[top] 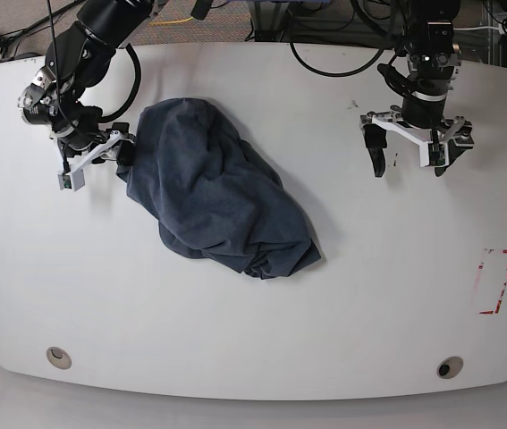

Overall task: Fold the T-shirt properly
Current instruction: 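Grasp the shirt edge with the right gripper, left gripper grasps opposite end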

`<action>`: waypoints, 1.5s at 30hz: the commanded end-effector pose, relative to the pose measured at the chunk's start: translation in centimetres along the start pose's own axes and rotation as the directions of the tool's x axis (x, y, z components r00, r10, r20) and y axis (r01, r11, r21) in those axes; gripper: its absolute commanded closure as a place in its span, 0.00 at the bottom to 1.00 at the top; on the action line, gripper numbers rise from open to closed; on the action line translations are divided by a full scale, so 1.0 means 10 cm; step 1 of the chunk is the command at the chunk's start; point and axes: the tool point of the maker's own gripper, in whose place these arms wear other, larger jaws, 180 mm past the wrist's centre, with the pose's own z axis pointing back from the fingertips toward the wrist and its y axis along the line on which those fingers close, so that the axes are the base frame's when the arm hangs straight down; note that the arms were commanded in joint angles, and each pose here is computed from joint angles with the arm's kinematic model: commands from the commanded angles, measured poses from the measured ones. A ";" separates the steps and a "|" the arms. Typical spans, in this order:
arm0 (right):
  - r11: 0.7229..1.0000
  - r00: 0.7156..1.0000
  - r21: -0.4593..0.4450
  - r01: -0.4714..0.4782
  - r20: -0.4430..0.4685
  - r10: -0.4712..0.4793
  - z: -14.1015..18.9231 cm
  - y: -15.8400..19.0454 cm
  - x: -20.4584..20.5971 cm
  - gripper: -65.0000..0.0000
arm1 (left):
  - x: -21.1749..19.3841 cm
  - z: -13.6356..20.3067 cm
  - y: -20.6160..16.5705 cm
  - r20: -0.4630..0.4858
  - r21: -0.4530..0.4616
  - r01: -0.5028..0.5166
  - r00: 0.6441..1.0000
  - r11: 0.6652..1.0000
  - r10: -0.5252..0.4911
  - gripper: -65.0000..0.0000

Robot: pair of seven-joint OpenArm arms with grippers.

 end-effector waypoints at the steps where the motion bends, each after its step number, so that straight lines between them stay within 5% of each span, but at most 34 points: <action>1: 1.000 0.999 0.007 -0.016 0.052 0.015 0.03 0.02 0.17 0.44 | 0.12 0.02 0.01 0.045 -0.001 0.005 0.999 1.000 -0.005 0.03; 16: 0.994 1.000 0.109 0.000 0.027 -0.003 -0.25 0.33 0.06 0.46 | 0.12 0.02 0.06 0.042 0.001 0.033 0.999 0.999 -0.033 0.03; 26: 0.995 0.999 0.094 -0.023 0.049 0.019 -0.19 0.32 0.13 1.00 | 0.10 0.00 0.04 0.024 -0.004 0.020 1.000 1.000 -0.020 0.03; 29: 0.996 0.996 0.076 -0.049 0.076 0.043 -0.11 0.32 0.22 1.00 | 0.09 -0.05 0.01 -0.012 -0.018 0.021 1.000 1.000 -0.021 0.03; 39: 0.988 0.981 -0.015 -0.152 0.121 0.153 0.21 0.31 0.49 1.00 | 0.23 -0.24 -0.62 -0.035 -0.276 0.139 0.987 0.951 -0.154 0.03; 45: 0.965 0.954 -0.034 -0.259 0.150 0.261 0.34 0.47 0.64 1.00 | 0.28 -0.49 -0.77 -0.061 -0.315 0.142 0.984 0.939 -0.169 0.03</action>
